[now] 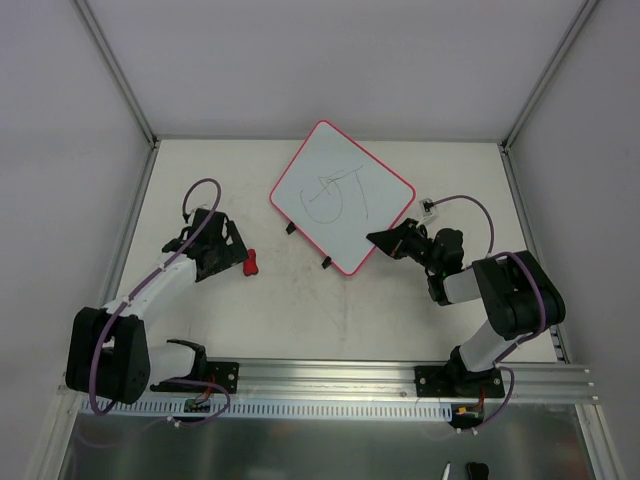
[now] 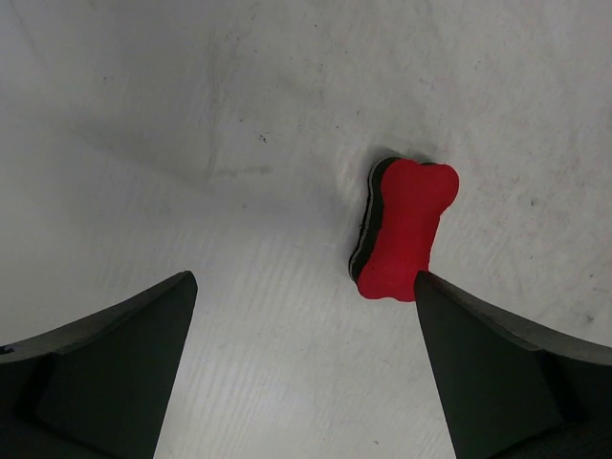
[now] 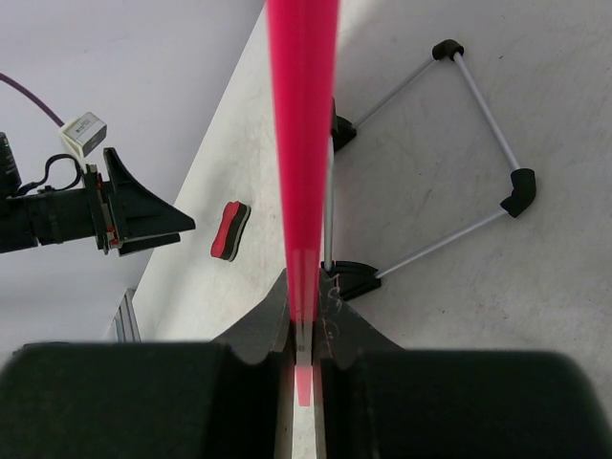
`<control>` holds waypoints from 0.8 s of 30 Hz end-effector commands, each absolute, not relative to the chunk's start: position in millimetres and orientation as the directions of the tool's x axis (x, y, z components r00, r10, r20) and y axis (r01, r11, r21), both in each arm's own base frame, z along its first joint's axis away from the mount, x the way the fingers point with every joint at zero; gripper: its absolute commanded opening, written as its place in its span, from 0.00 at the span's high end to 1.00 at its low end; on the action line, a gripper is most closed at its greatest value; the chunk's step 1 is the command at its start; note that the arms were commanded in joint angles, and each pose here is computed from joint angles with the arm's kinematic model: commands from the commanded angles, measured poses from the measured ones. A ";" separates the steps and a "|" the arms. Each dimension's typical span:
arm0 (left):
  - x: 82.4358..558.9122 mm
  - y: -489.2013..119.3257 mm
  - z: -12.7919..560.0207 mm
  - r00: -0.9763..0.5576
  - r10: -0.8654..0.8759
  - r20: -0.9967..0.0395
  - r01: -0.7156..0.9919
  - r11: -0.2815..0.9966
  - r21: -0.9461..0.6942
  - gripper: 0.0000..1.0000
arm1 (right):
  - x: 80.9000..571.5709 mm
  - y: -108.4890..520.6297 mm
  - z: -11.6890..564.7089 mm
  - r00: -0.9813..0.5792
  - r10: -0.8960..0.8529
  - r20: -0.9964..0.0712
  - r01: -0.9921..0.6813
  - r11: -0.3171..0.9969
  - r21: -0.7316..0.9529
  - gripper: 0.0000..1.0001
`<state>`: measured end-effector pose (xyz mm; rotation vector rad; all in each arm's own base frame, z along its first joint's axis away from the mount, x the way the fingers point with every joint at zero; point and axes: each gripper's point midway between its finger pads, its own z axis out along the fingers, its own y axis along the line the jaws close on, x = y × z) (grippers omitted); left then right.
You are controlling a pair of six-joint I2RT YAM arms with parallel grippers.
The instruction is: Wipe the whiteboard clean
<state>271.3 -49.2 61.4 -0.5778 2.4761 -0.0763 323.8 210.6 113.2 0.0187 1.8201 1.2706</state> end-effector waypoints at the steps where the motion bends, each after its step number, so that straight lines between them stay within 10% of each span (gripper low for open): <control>1: 279.1 -58.2 67.7 -0.758 -0.399 -0.516 -0.357 0.916 -0.185 0.01 | 330.4 216.6 180.0 -0.398 0.490 -0.776 -0.676 0.415 0.609 1.00; 24: 299.1 -95.5 52.8 -0.855 -0.252 -0.454 -0.238 0.967 -0.088 0.01 | 331.0 217.6 179.2 -0.407 0.487 -0.773 -0.677 0.408 0.613 1.00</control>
